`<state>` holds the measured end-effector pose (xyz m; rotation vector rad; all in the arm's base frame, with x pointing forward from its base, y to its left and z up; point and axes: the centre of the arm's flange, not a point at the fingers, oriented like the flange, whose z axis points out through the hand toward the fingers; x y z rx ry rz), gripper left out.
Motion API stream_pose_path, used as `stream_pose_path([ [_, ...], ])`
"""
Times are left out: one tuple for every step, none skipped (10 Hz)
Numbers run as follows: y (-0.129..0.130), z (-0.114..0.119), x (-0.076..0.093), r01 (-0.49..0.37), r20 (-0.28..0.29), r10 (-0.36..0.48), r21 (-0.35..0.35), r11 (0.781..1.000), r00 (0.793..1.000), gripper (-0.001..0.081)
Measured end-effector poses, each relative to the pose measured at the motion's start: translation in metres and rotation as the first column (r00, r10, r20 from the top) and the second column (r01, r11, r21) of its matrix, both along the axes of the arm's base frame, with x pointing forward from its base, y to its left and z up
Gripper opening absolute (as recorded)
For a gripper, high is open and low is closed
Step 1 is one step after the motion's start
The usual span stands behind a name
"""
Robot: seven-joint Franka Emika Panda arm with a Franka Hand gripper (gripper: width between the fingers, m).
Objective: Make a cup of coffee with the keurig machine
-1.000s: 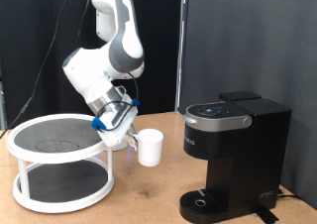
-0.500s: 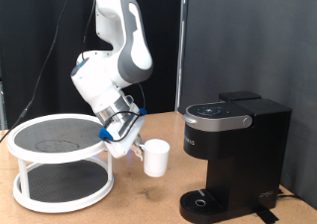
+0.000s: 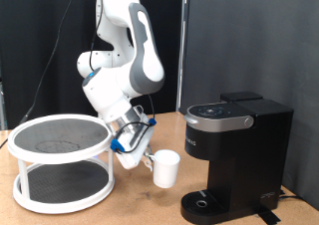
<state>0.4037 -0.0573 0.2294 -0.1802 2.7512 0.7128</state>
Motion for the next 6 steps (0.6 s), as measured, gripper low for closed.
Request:
stream_pose_path([
  [0.005, -0.004, 0.002, -0.001, 0.004, 0.001, -0.002, 1.0, 1.0, 0.0072],
  [0.01, -0.007, 0.003, -0.001, 0.006, 0.001, -0.005, 1.0, 1.0, 0.0072],
  [0.015, -0.01, 0.005, 0.008, 0.016, -0.008, -0.007, 1.0, 1.0, 0.0072],
  [0.019, -0.012, 0.006, 0.014, 0.027, -0.014, -0.004, 1.0, 1.0, 0.0072],
  [0.022, -0.014, 0.008, 0.017, 0.036, -0.017, 0.003, 1.0, 0.999, 0.0072],
  [0.025, -0.014, 0.01, 0.023, 0.043, -0.023, 0.009, 1.0, 0.999, 0.0072],
])
